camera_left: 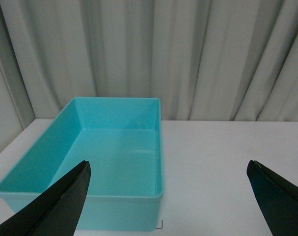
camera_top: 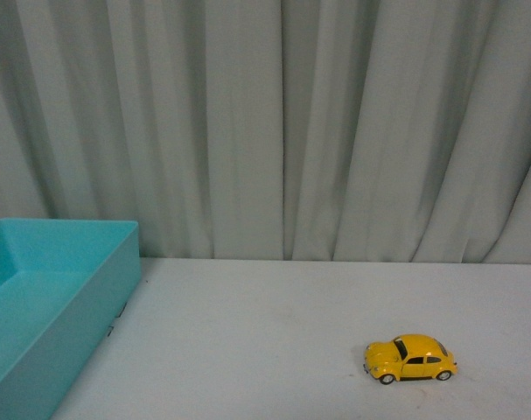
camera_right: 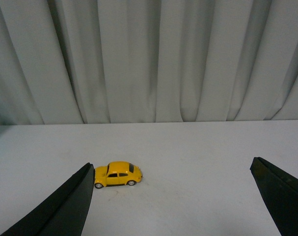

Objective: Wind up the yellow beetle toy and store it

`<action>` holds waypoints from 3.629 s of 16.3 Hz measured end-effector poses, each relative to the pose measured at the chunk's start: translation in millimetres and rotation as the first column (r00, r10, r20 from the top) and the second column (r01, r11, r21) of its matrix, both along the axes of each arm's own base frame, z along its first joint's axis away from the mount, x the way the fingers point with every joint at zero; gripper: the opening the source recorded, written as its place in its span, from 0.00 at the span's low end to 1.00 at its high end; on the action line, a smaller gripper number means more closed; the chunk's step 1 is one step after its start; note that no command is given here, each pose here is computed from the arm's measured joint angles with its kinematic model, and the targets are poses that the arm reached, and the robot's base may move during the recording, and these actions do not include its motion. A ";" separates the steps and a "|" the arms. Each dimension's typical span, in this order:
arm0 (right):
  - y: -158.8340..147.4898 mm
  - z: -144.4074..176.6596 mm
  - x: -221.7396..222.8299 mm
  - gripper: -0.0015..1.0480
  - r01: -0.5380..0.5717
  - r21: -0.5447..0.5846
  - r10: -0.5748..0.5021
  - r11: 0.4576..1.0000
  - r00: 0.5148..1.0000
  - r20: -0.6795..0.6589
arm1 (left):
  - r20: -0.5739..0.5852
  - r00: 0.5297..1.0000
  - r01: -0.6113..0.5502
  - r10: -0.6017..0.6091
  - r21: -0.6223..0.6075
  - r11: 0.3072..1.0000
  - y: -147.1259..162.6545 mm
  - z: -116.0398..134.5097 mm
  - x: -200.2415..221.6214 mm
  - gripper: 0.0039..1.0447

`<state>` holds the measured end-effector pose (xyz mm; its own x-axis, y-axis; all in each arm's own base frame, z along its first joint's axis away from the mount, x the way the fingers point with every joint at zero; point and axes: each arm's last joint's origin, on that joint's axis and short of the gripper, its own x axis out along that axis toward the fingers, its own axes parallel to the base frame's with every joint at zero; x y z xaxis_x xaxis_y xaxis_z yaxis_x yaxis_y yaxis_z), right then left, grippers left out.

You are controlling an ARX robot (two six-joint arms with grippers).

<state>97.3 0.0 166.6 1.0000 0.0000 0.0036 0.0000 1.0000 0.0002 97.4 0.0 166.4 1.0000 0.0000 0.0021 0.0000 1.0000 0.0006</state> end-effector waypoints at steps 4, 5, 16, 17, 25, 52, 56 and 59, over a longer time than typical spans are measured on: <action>0.0 0.0 0.0 0.94 0.000 0.000 0.000 1.000 1.000 0.000 | 0.000 1.000 0.000 0.000 0.000 1.000 0.0 0.0 0.0 0.94; 0.0 0.0 0.0 0.94 0.000 0.000 0.000 1.000 1.000 0.000 | 0.000 1.000 0.000 0.000 0.000 1.000 0.0 0.0 0.0 0.94; 0.0 -0.1 0.0 0.94 0.000 0.000 0.000 1.000 1.000 -0.001 | -0.001 1.000 0.000 0.000 0.000 1.000 0.0 -0.1 0.0 0.94; 0.0 -1.2 0.3 0.94 -0.039 0.014 0.040 0.999 0.999 -0.021 | -0.001 1.000 0.000 0.000 0.000 1.000 0.0 -0.1 0.0 0.94; -100.5 10.9 103.6 0.94 -0.101 0.045 0.102 0.994 0.994 -0.026 | -0.001 1.000 0.000 0.000 0.000 1.000 0.0 -0.1 0.0 0.94; -7.5 -96.2 349.2 0.94 -0.996 -0.093 0.615 -0.003 0.072 -0.785 | -0.001 1.000 0.000 0.000 0.000 1.000 0.0 -0.1 0.0 0.94; -1.1 -105.5 350.4 0.94 -0.996 -0.085 0.584 -0.012 0.062 -0.809 | -0.001 1.000 0.000 0.000 0.000 1.000 0.0 -0.1 0.0 0.94; 8.6 -105.4 351.8 0.89 -0.995 -0.093 0.586 -0.024 0.061 -0.808 | -0.001 1.000 0.000 0.000 0.000 1.000 0.0 -0.1 0.0 0.94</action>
